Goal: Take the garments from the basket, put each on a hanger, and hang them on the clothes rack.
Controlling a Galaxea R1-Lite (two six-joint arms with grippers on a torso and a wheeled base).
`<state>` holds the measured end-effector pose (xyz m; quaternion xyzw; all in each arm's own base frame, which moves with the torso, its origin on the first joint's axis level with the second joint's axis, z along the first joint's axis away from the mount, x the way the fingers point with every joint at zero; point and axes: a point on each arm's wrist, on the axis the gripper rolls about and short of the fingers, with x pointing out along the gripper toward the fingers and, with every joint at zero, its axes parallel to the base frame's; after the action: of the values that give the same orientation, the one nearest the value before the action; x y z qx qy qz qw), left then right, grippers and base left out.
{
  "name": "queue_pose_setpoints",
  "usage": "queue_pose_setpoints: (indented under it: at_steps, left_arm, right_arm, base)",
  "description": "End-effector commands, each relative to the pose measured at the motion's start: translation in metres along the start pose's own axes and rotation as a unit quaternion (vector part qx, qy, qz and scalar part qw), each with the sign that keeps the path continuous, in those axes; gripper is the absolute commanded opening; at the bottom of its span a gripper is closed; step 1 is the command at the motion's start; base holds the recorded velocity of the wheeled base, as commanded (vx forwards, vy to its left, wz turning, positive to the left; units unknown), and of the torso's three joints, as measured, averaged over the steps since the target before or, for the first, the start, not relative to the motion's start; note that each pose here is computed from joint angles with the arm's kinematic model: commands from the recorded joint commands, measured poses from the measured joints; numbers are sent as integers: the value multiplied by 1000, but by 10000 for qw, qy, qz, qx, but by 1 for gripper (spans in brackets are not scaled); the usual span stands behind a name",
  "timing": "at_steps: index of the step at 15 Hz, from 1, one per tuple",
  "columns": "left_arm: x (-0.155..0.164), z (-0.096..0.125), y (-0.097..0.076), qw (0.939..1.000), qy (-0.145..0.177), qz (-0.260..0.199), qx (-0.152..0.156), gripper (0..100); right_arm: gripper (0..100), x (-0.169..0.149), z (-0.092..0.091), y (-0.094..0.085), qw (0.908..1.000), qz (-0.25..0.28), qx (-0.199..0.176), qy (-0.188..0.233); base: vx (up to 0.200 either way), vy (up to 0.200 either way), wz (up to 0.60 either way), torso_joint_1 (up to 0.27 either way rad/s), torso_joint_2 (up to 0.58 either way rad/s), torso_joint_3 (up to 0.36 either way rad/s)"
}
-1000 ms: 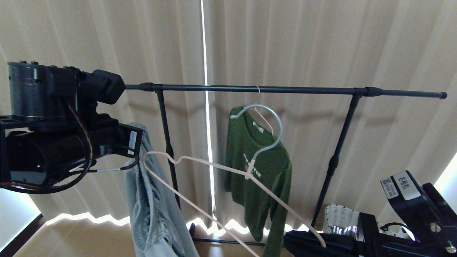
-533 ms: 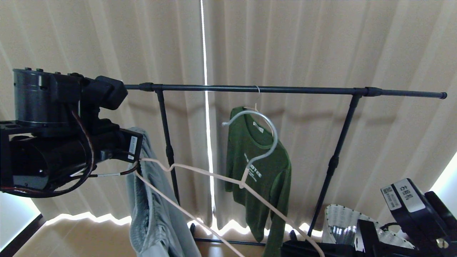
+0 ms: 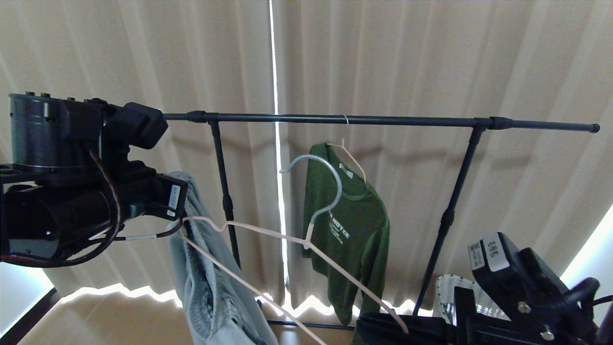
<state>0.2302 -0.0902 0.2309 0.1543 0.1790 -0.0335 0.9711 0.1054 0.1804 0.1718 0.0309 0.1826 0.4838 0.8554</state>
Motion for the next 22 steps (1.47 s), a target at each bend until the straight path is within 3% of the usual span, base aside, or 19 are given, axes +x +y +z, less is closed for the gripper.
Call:
queue_pose_setpoints:
  at_steps: [1,2,7,10,15,19,22]
  left_arm:
    - [-6,-1,2,10000,-46,61,30,0]
    - [-7,-1,4,9998,-38,184,38,0]
    - [-6,-4,6,9989,67,458,24,0]
    - [-4,-8,11,9940,257,1063,56,0]
    - [-5,-8,14,9929,286,1114,294,0]
    - [-17,-8,14,9926,560,971,459,0]
    - [-19,0,14,9934,526,954,358,0]
  right_arm:
    - [0,11,0,-5,9998,-166,44,80]
    - [0,18,4,-12,9991,-408,91,30]
    - [0,28,14,-14,9971,-614,424,-126]
    - [0,27,10,-15,9963,-728,447,-86]
    - [0,35,11,-16,9951,-863,468,-85]
    - [0,54,22,-17,9949,-879,467,-136]
    - [0,69,21,-17,9951,-871,460,-55]
  base:
    - [0,0,0,0,0,0]
    - [0,0,0,0,0,0]
    - [0,0,0,0,0,0]
    - [0,0,0,0,0,0]
    - [0,0,0,0,0,0]
    - [0,0,0,0,0,0]
    - [0,0,0,0,0,0]
